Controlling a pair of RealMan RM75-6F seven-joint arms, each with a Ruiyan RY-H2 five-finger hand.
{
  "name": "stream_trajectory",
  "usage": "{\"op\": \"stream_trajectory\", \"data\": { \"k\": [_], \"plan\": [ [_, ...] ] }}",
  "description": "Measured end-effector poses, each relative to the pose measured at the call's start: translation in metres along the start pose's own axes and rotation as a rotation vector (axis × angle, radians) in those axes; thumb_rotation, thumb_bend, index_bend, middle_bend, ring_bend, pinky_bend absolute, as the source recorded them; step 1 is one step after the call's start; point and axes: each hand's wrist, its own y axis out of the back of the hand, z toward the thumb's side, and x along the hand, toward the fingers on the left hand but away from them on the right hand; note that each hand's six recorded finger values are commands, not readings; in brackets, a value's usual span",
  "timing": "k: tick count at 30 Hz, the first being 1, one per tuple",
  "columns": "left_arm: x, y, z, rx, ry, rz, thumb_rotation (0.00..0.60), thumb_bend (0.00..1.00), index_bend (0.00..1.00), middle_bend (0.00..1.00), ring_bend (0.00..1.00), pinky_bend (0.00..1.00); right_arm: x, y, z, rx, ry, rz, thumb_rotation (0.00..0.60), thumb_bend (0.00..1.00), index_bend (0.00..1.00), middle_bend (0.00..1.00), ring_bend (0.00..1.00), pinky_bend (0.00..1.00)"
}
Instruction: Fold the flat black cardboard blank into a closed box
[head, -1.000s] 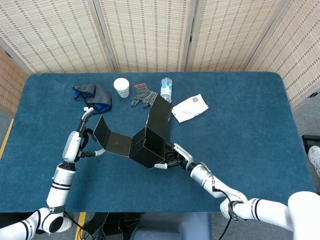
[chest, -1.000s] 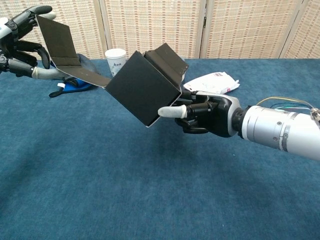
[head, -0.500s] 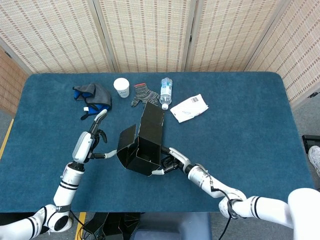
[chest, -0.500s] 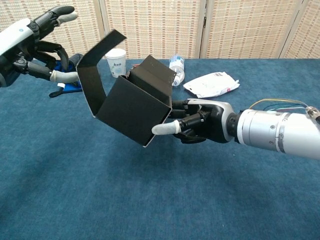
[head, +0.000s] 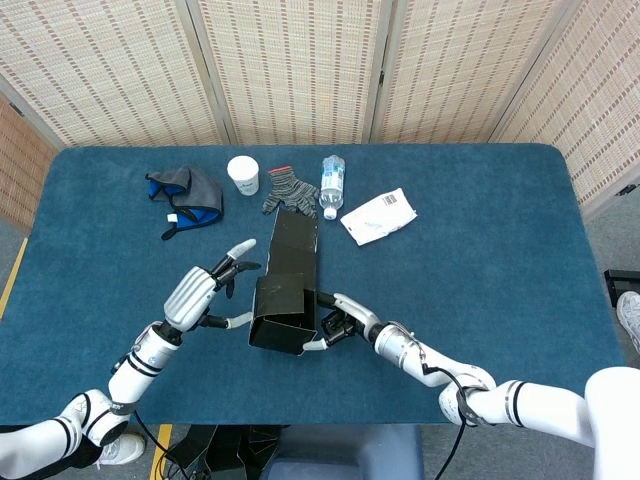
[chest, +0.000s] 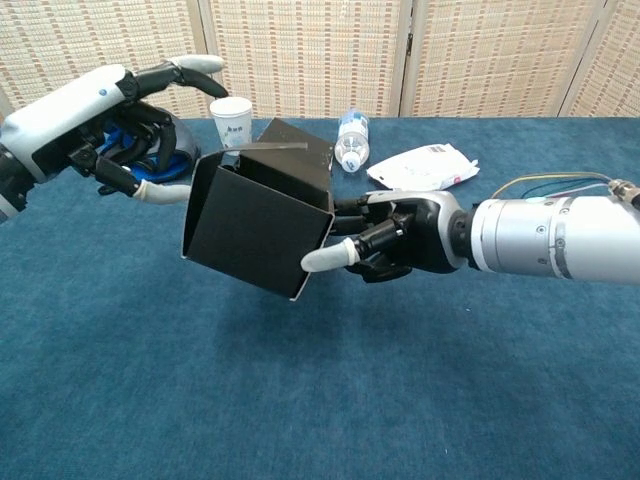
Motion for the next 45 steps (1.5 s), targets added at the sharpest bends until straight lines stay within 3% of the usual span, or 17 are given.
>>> {"op": "stream_trajectory", "data": {
  "k": [8, 22, 31, 45],
  "plan": [
    [0.005, -0.009, 0.000, 0.083, -0.047, -0.081, 0.600, 0.10, 0.36, 0.18, 0.67, 0.89, -0.001, 0.003, -0.001, 0.062, -0.012, -0.005, 0.600, 0.35, 0.28, 0.39, 0.82, 1.00],
    [0.014, -0.013, 0.014, 0.268, -0.157, -0.255, 0.600, 0.09, 0.31, 0.18, 0.67, 0.89, -0.007, 0.003, 0.001, 0.121, -0.009, -0.015, 0.600, 0.35, 0.28, 0.39, 0.82, 1.00],
    [0.017, -0.022, 0.021, 0.327, -0.189, -0.346, 0.600, 0.09, 0.31, 0.18, 0.67, 0.89, -0.012, -0.002, -0.001, 0.135, -0.007, -0.017, 0.600, 0.35, 0.28, 0.39, 0.82, 1.00],
    [-0.001, -0.051, 0.010, 0.393, -0.207, -0.409, 0.600, 0.09, 0.34, 0.19, 0.68, 0.89, -0.020, -0.005, -0.017, 0.215, -0.017, -0.054, 0.600, 0.35, 0.28, 0.39, 0.82, 1.00]
  ]
}}
